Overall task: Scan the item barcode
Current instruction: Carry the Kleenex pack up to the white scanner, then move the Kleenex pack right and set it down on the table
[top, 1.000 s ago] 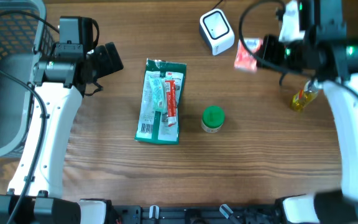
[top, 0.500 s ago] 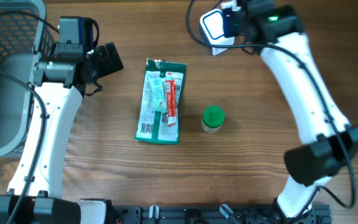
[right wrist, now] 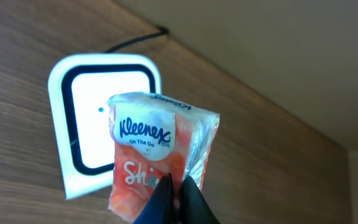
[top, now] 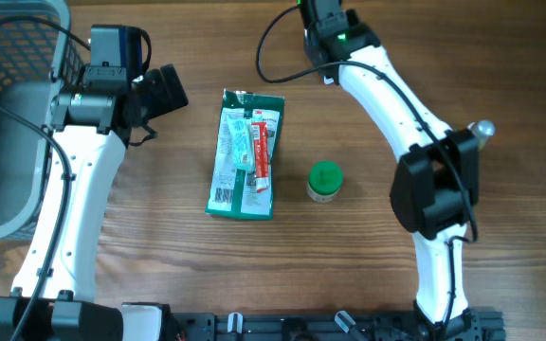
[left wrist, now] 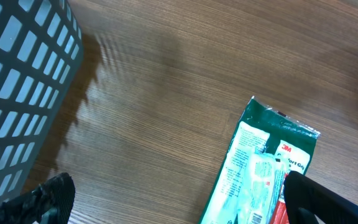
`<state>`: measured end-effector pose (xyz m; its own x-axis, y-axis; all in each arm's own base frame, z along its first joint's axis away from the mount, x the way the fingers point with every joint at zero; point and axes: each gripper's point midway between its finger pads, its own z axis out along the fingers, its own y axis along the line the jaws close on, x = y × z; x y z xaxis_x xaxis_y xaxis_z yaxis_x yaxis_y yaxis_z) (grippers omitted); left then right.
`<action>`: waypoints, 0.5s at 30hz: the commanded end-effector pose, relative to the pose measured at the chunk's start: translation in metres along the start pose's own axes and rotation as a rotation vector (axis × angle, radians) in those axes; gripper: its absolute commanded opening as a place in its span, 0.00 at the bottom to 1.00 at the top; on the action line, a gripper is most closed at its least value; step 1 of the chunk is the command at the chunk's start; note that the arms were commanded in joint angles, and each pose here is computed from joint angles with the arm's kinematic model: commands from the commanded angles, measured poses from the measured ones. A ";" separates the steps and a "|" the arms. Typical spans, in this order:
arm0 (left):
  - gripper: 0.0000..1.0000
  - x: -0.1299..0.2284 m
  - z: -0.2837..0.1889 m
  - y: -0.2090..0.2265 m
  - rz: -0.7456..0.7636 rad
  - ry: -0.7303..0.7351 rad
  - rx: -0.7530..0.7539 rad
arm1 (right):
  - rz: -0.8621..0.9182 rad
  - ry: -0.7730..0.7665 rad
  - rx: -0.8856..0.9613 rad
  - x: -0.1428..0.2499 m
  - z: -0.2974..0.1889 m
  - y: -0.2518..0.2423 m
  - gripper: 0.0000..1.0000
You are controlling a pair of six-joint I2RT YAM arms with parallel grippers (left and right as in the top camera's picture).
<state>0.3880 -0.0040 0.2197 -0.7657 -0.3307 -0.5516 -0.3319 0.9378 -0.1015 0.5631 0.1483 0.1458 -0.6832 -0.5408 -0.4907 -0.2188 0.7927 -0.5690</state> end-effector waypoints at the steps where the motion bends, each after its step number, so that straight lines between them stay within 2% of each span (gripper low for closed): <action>1: 1.00 -0.003 -0.001 -0.001 0.007 -0.005 0.008 | -0.045 0.028 0.035 0.007 0.015 0.005 0.05; 12: 1.00 -0.003 -0.001 0.000 0.007 -0.005 0.008 | -0.042 0.054 0.117 0.011 0.015 -0.008 0.04; 15: 1.00 -0.003 -0.001 0.000 0.007 -0.005 0.008 | -0.024 0.040 0.129 0.006 0.003 -0.019 0.04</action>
<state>0.3880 -0.0040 0.2197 -0.7657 -0.3307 -0.5516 -0.3319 0.9378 -0.1015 0.5654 0.1356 0.1345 -0.7073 -0.5522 -0.4413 -0.1869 0.7482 -0.6366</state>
